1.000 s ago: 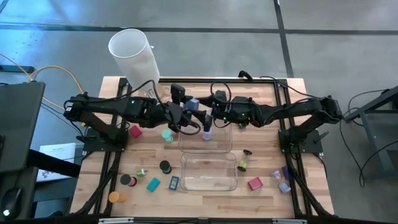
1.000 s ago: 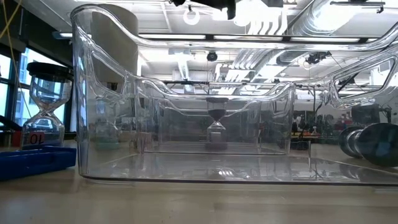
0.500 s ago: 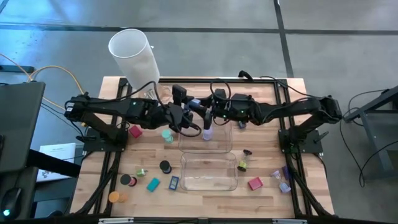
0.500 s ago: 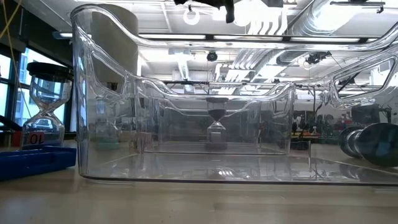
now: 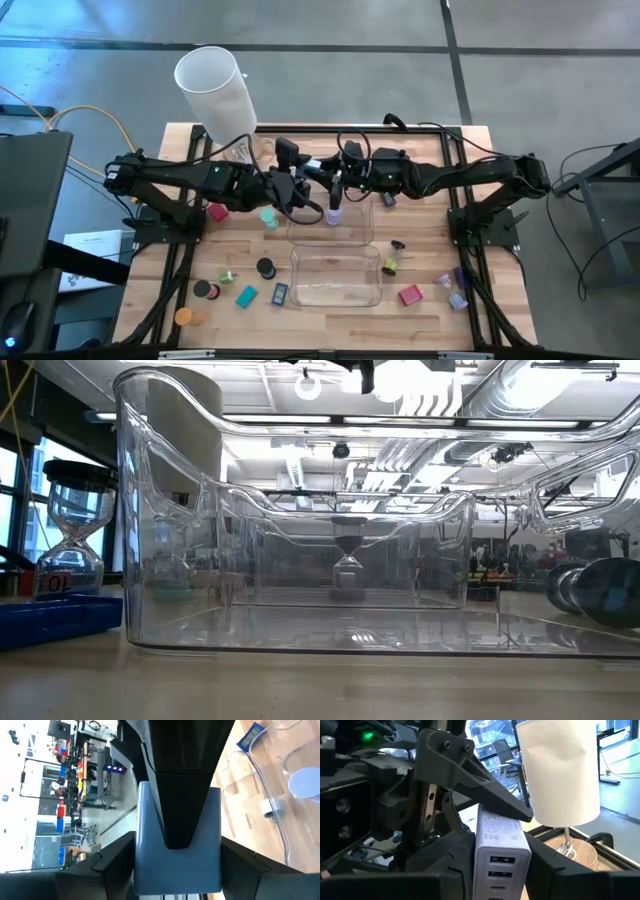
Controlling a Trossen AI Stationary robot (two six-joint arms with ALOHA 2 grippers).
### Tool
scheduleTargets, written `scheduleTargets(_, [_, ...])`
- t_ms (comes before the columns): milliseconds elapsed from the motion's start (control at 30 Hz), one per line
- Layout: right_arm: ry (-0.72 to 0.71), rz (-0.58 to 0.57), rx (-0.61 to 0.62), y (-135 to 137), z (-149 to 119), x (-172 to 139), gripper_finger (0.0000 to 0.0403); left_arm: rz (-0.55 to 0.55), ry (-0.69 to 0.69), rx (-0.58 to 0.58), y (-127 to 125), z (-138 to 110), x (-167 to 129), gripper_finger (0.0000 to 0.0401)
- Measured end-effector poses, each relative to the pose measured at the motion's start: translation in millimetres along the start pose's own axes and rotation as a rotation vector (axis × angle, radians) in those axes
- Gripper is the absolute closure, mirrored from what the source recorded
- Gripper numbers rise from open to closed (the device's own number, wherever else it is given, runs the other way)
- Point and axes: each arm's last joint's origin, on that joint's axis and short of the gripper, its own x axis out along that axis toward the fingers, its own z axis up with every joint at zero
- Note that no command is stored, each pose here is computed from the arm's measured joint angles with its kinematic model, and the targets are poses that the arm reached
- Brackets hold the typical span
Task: Pick & Place Office items
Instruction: Put the purple charger adapter into the left transparent bin
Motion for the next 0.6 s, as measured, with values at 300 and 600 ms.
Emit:
scheduleTargets(300, [0.023, 0.004, -0.037, 6, -3, -2, 0.0294, -0.014, -0.054, -0.147, 5, -1, -14, 0.0138])
scheduleTargets(600, [0.192, -0.043, -0.101, 21, -27, -12, 0.0294, -0.05, -0.178, -0.264, 14, -6, -54, 0.013])
